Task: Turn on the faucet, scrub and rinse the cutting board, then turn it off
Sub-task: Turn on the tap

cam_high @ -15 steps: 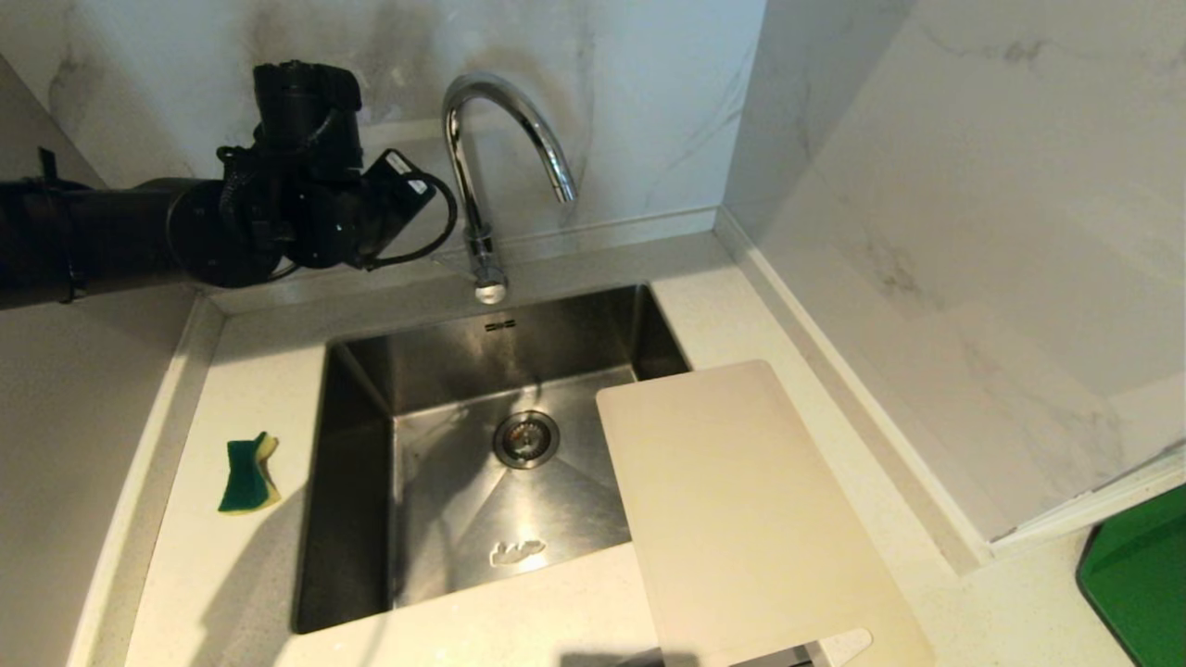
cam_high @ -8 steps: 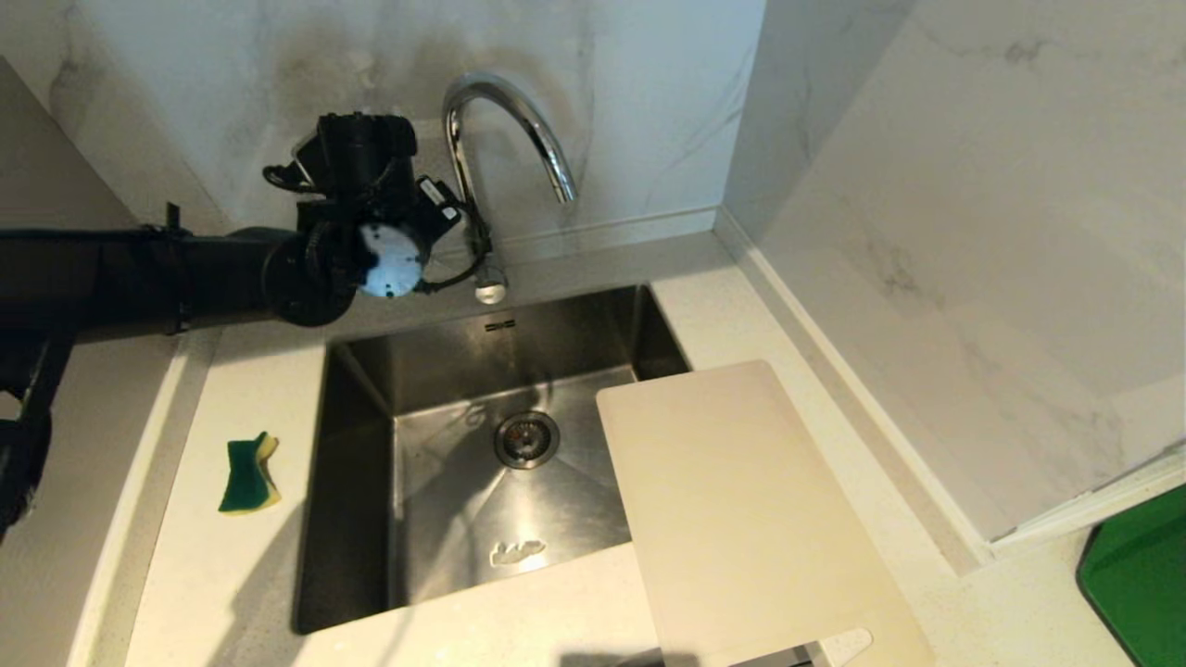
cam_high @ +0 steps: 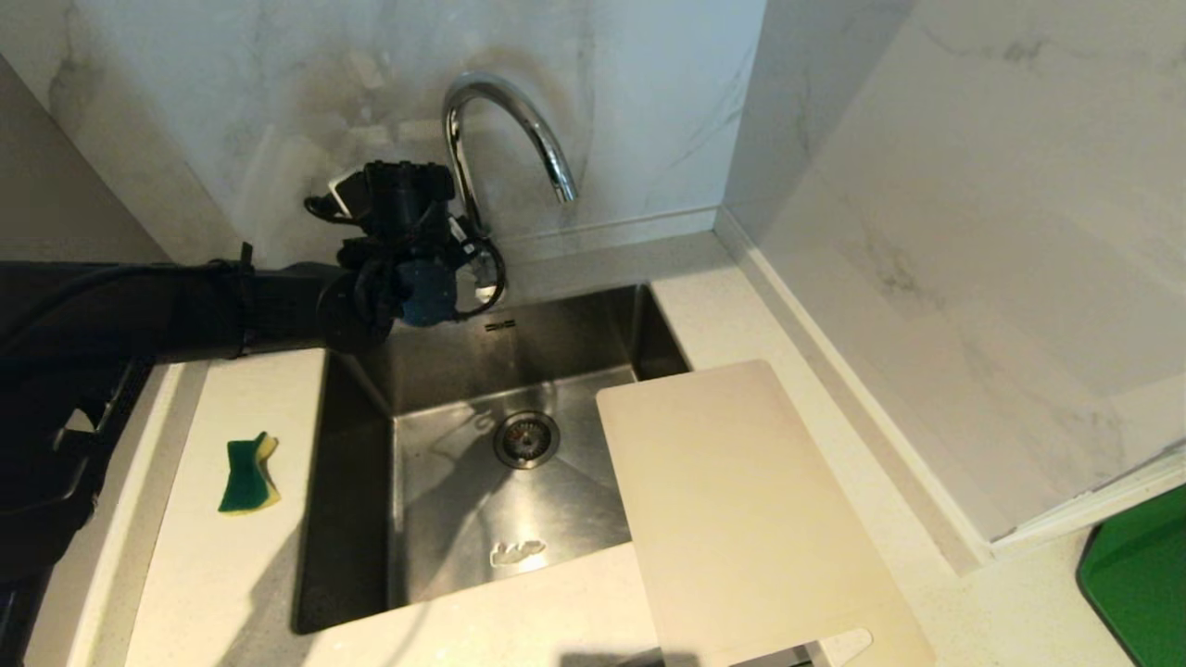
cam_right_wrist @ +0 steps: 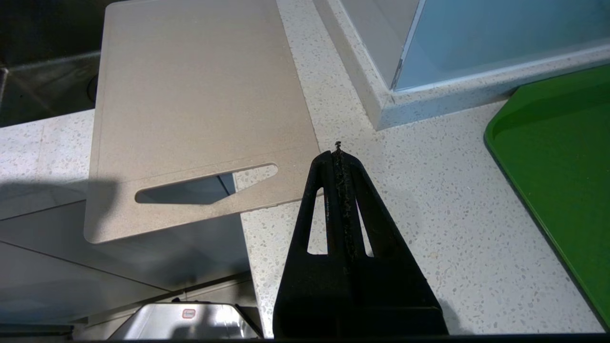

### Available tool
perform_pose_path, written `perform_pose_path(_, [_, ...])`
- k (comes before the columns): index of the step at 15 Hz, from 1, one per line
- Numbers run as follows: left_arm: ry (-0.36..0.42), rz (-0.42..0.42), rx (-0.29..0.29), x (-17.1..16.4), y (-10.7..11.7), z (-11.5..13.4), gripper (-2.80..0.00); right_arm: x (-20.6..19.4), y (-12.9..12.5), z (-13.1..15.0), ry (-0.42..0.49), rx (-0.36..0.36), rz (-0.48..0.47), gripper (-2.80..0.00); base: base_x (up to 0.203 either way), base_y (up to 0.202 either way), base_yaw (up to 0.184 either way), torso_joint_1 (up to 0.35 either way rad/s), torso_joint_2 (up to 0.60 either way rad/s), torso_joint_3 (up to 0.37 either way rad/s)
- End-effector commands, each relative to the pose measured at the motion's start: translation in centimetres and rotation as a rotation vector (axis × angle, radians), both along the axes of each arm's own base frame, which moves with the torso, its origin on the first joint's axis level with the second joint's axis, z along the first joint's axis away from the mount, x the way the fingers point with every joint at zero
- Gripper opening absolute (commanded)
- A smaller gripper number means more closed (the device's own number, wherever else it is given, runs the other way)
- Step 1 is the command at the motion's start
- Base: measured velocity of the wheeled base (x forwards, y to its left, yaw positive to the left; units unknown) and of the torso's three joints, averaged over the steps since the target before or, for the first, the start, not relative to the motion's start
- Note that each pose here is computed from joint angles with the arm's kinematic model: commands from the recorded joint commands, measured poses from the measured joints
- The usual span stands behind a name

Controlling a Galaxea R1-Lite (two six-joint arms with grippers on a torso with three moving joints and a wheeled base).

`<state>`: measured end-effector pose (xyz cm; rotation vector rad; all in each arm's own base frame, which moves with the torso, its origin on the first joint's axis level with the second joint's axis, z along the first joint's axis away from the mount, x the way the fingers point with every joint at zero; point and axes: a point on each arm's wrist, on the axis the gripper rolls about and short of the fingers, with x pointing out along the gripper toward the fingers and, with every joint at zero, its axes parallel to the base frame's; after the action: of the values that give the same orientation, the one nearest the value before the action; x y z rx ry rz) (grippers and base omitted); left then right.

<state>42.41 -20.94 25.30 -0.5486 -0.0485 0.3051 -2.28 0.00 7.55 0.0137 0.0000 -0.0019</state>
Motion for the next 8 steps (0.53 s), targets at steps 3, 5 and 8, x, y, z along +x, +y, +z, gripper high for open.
perform_pose_path(3, [0.025, 0.014, 0.007, 0.81, -0.45, -1.71, 0.0, 0.0, 0.0, 0.01, -0.001, 0.0, 0.0, -2.8, 0.0, 0.0, 0.0, 0.0, 0.0, 0.0])
perform_pose_path(5, [0.023, 0.007, -0.011, 1.0, -0.52, -1.99, 0.0, 0.0, 0.0, 0.0, 0.0, 0.0, 0.0, -2.8, 0.0, 0.0, 0.0, 0.0, 0.0, 0.0])
perform_pose_path(8, [0.016, -0.027, -0.052, 1.32, -0.18, -2.13, 0.0, 0.0, 0.0, 0.0, 0.0, 0.0, 0.0, -2.8, 0.0, 0.0, 0.0, 0.0, 0.0, 0.0])
